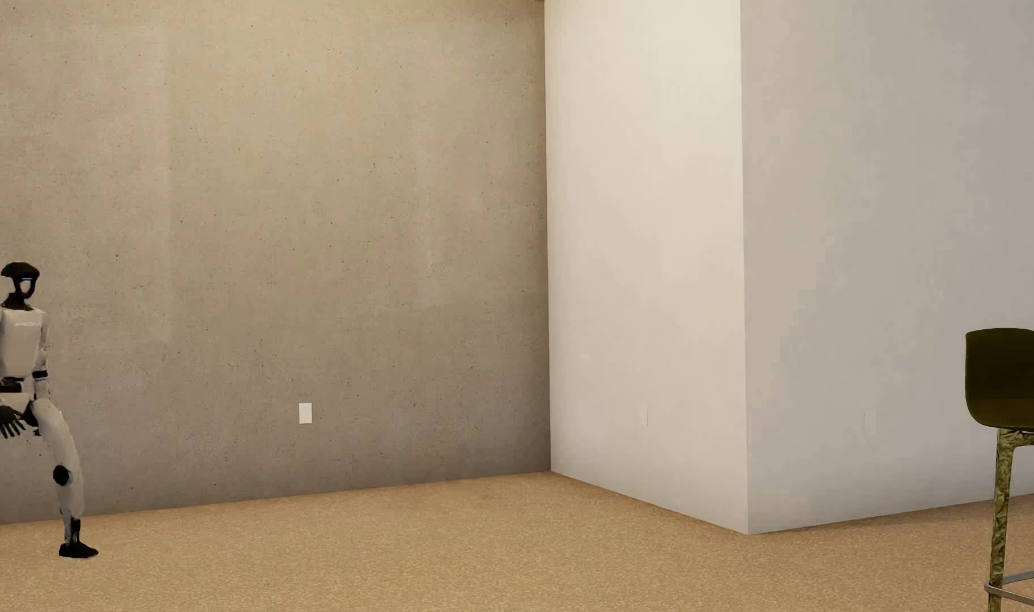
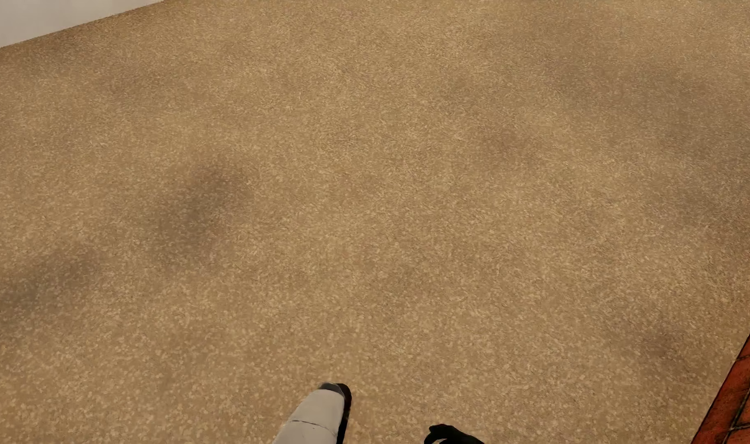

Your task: Walk around the corner

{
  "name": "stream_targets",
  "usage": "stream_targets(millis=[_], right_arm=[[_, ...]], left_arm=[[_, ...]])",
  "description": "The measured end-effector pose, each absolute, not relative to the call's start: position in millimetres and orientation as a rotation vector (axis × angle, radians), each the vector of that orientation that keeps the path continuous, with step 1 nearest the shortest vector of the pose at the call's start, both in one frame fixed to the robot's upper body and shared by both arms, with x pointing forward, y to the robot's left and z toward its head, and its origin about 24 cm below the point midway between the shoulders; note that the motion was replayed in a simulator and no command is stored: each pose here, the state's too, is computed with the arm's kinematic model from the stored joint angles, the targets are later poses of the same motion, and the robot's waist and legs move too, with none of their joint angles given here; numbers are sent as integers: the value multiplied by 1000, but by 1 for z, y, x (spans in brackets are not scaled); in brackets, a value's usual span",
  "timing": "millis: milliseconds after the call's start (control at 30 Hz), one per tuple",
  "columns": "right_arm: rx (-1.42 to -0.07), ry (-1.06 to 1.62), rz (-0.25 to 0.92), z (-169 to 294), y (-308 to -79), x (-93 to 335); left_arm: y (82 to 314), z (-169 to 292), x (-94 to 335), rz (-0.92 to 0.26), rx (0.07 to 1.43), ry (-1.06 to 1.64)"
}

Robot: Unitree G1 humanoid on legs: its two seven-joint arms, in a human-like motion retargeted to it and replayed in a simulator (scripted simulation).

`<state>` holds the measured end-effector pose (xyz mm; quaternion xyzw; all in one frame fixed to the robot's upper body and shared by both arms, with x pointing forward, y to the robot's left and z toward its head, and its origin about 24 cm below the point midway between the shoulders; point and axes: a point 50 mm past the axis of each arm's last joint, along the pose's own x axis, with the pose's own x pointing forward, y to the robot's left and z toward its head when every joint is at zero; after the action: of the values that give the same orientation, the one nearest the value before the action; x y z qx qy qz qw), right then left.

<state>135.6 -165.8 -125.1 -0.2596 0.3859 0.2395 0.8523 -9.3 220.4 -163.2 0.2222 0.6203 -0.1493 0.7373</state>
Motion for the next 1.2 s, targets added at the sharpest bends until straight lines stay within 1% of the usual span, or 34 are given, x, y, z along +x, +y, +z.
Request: stream_targets(millis=[33, 100, 167, 200, 233, 300, 333, 367, 400, 433, 533, 567, 633, 667, 700, 733, 767, 833, 933, 1033, 1067, 1100, 1133, 1200], right_arm=[[-546, 857, 454, -129, -178, 131], [-544, 937, 492, -141, -175, 106], [-558, 1055, 512, -154, -180, 76], [-570, 1113, 508, -158, -187, 62], [-577, 1132, 523, -159, -188, 54], [-539, 1184, 478, -160, -194, 36], [-552, 1199, 497, -161, -194, 30], [-562, 1221, 507, -162, -196, 24], [-550, 1234, 494, -161, -198, 18], [-546, 1244, 491, -161, -200, 13], [-541, 1252, 492, -160, -201, 7], [-535, 1248, 474, -160, -202, 10], [-534, 1269, 482, -161, -201, 3], [-538, 1296, 479, -162, -204, -3], [-552, 1305, 501, -163, -202, -4], [-554, 1298, 504, -164, -201, 0], [-525, 1293, 438, -164, -204, 7], [-542, 1235, 431, -162, -206, 28], [-555, 1058, 437, -148, -202, 72], [-567, 900, 378, -128, -208, 121], [-576, 875, 378, -125, -207, 130], [-566, 861, 353, -122, -209, 136], [-542, 850, 322, -120, -211, 137], [-501, 969, 319, -138, -206, 106]], left_arm=[[222, -163, -16, -303, 473, 1383], [228, -163, -20, -287, 478, 1406], [228, -164, -22, -304, 496, 1423], [224, -165, -16, -301, 483, 1402], [222, -164, -6, -306, 482, 1364], [212, -162, 16, -319, 468, 1277], [210, -160, 34, -311, 465, 1218], [210, -156, 43, -294, 453, 1178], [211, -152, 53, -276, 445, 1136], [208, -149, 64, -298, 456, 1093], [211, -137, 97, -293, 483, 979], [211, -133, 109, -281, 483, 948], [217, -137, 99, -242, 465, 990], [215, -143, 88, -235, 446, 1034], [217, -149, 71, -239, 446, 1096], [216, -152, 59, -266, 461, 1133], [216, -153, 50, -254, 443, 1152], [216, -156, 34, -280, 453, 1203], [224, -156, 16, -260, 456, 1258], [226, -157, 4, -247, 444, 1289], [227, -157, 0, -251, 449, 1307], [228, -158, -5, -243, 447, 1323], [227, -159, -10, -251, 445, 1344], [229, -161, -31, -257, 454, 1426]])
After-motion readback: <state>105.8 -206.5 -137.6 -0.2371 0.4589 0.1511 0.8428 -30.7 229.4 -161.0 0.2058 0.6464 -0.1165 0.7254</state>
